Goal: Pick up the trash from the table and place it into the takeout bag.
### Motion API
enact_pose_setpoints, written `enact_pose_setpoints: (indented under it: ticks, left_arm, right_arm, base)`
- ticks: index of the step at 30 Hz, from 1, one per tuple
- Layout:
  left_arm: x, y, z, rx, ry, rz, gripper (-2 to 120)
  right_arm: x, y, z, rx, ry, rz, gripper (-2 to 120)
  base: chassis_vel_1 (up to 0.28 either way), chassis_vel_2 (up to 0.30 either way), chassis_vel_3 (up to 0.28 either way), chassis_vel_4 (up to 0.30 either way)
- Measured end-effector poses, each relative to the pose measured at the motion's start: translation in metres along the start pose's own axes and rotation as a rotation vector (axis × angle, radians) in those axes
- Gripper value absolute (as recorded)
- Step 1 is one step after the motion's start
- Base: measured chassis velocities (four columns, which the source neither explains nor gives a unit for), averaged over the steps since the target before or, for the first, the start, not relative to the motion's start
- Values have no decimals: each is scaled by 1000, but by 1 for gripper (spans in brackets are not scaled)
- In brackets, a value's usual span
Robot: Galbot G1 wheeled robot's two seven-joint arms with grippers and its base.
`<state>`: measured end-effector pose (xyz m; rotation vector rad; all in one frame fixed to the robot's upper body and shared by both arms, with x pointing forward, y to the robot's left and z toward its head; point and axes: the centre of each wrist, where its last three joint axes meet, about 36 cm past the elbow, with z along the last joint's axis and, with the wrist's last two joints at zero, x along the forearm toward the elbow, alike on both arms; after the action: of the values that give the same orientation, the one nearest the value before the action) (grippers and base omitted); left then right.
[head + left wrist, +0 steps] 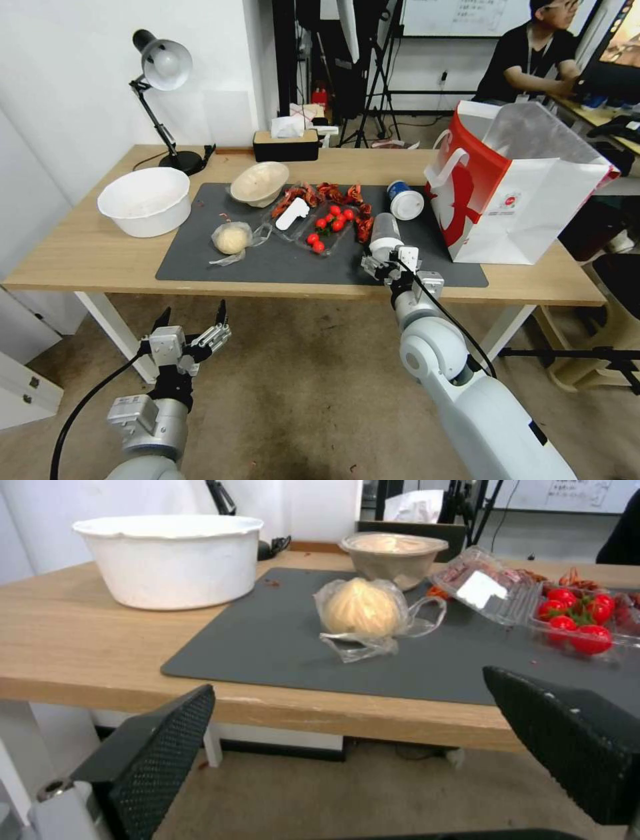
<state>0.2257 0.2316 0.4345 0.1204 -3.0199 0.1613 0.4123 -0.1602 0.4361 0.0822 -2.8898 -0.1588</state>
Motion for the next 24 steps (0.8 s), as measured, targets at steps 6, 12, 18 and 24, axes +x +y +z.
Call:
enact_pose_setpoints:
  ticks: [6,12,18,24]
  left_arm:
    - [-1,-1,0,3,-2,2,100]
    - [-1,-1,0,4,-2,2,100]
    - [1,-2,-1,5,-5,-1,100]
    - [2,-2,-5,5,-13,0,100]
  right_arm:
    - [3,-2,1,-6,-1,0,69]
    - [10,-8,1,-10,-3,3,69]
    - [24,-18,-14,-11,-65,-24,69]
    - [40,-47,-61,54,-277,-107,69]
  base:
    - [0,0,0,0]
    - [0,0,0,0]
    - [0,0,0,0]
    - [0,0,0,0]
